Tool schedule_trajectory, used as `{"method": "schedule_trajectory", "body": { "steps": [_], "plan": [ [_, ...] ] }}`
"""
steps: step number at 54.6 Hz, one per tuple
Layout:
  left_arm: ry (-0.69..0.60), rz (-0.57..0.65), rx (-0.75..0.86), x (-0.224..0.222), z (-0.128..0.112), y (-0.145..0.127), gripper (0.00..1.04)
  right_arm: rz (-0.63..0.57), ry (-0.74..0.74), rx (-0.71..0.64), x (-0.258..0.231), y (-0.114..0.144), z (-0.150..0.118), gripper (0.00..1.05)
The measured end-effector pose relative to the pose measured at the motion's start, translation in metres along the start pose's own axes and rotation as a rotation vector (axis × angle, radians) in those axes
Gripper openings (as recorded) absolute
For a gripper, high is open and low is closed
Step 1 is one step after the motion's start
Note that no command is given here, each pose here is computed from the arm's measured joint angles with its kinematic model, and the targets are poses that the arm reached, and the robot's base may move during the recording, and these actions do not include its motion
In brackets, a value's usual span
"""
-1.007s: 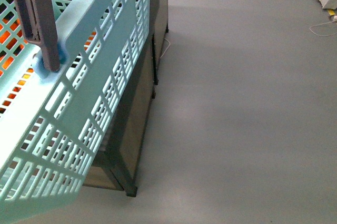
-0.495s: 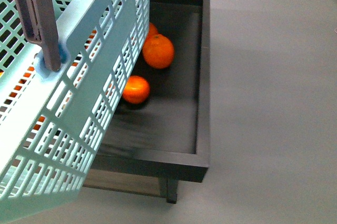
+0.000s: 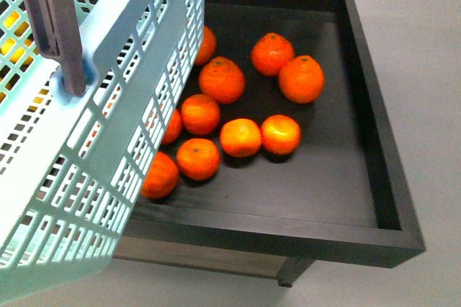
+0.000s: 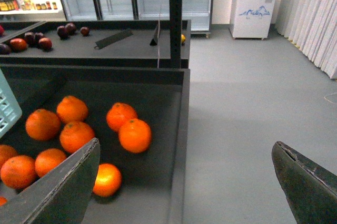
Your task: Pick lemon and mango into basket
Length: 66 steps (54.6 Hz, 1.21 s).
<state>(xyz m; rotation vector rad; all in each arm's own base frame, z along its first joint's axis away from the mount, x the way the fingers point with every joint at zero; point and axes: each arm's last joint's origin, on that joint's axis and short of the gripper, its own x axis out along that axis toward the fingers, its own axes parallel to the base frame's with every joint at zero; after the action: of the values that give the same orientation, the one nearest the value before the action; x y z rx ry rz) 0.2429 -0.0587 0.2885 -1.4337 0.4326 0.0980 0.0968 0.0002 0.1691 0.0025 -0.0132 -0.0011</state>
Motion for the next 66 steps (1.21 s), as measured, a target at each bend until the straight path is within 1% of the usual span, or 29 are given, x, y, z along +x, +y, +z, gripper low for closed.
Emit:
{"method": "schedule_trajectory", "body": {
  "steps": [66],
  "plan": [
    [0.001, 0.0, 0.001, 0.0001, 0.0001, -0.0002, 0.05, 0.003, 0.0, 0.0, 0.0, 0.0001, 0.0, 0.96]
  ]
}}
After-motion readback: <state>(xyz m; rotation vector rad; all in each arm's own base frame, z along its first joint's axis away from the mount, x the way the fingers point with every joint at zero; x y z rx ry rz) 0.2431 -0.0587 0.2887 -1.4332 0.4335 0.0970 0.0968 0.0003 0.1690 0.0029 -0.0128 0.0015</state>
